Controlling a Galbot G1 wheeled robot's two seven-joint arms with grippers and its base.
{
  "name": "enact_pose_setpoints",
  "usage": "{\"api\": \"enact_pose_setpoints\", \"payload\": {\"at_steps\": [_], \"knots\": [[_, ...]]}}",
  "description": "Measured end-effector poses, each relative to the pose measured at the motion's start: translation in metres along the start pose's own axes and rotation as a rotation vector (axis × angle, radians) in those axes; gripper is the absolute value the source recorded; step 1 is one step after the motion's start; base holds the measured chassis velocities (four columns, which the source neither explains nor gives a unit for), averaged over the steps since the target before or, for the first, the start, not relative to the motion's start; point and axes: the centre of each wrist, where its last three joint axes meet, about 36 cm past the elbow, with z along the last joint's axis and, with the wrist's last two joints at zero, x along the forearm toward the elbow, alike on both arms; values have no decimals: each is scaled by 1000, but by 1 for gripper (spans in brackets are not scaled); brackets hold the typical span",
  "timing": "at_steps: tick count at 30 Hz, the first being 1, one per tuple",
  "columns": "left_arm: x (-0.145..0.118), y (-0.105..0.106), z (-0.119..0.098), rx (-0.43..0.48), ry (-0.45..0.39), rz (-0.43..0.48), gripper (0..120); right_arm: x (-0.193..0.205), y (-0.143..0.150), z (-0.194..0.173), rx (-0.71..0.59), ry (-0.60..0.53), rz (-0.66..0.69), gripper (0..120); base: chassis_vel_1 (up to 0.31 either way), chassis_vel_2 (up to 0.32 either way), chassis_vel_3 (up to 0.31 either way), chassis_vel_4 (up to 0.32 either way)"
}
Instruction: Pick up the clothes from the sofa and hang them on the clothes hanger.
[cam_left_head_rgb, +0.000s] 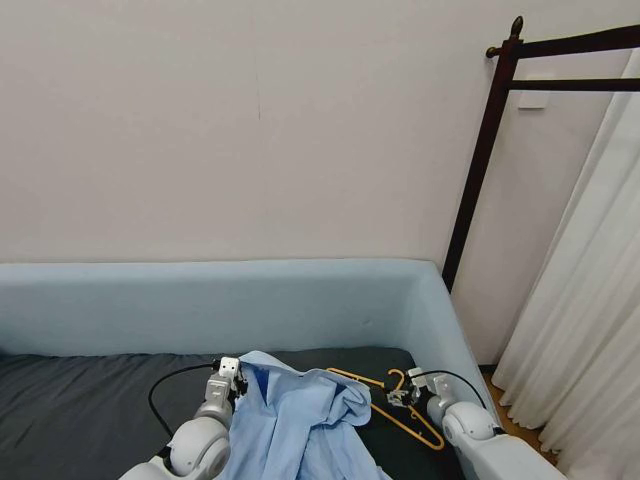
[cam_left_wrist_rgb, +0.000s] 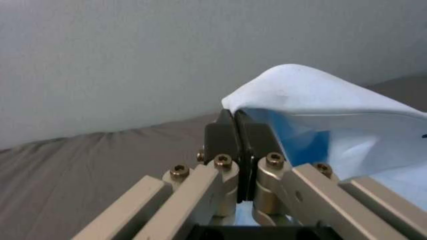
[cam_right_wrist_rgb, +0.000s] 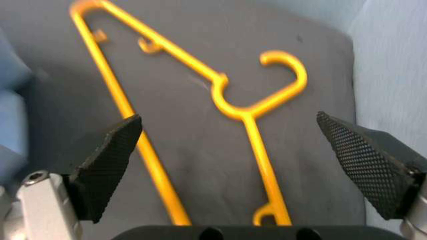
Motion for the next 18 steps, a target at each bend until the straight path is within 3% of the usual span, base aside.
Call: {"api": "enact_pose_setpoints", "payload": {"at_steps": [11,18], "knots": [[10,12,5,5,-17,16,0,-25,-13,31,-43,73,26,98,0,0,0,0],[14,14,8,5,-22,21,0,-35,-15,38,-103,103,52,85,0,0,0,0]]}}
